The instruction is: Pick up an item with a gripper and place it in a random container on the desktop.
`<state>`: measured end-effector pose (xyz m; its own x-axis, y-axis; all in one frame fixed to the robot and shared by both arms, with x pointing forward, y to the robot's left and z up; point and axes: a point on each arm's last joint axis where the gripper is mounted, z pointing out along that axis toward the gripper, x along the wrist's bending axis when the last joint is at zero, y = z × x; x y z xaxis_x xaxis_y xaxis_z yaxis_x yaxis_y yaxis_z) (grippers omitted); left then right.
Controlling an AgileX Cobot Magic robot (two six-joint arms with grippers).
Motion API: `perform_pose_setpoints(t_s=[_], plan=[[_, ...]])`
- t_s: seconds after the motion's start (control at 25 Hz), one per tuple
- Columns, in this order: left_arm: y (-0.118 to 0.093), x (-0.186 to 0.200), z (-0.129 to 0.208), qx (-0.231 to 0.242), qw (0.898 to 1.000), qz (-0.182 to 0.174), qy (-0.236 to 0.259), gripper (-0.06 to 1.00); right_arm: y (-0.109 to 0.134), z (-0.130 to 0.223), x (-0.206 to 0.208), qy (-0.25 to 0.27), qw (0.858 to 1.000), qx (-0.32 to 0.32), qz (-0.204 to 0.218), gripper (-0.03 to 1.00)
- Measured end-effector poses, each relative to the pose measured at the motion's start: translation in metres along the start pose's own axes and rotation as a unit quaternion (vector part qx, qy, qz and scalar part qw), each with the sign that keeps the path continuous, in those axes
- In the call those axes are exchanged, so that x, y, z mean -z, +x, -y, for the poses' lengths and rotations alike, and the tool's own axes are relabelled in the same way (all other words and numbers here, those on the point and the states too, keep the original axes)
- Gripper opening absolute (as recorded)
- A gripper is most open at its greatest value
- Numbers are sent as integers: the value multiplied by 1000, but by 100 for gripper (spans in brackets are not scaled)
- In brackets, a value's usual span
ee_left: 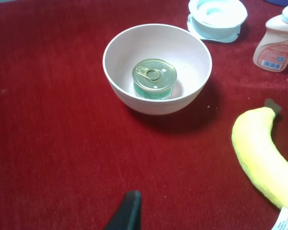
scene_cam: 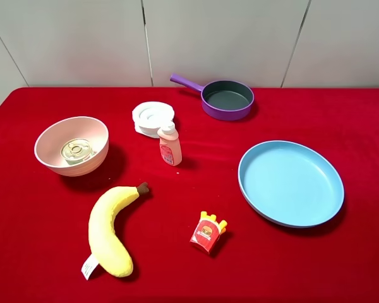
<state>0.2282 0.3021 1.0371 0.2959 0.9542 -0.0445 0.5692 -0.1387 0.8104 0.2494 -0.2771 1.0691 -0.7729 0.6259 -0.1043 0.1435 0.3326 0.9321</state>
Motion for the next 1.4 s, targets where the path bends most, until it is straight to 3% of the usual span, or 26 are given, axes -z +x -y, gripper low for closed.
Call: perform_pose_setpoints(t_s=[0.84, 1.12, 1.4], plan=[[0, 0, 0, 0, 1000, 0, 0, 92, -2, 1, 1, -1, 1000, -28, 12, 69], [0, 0, 0, 0, 1000, 0, 0, 92, -5, 1, 2, 0, 994, -54, 93, 69], [0, 0, 0, 0, 1000, 0, 0, 92, 1, 3, 13, -33, 980, -56, 188, 69]])
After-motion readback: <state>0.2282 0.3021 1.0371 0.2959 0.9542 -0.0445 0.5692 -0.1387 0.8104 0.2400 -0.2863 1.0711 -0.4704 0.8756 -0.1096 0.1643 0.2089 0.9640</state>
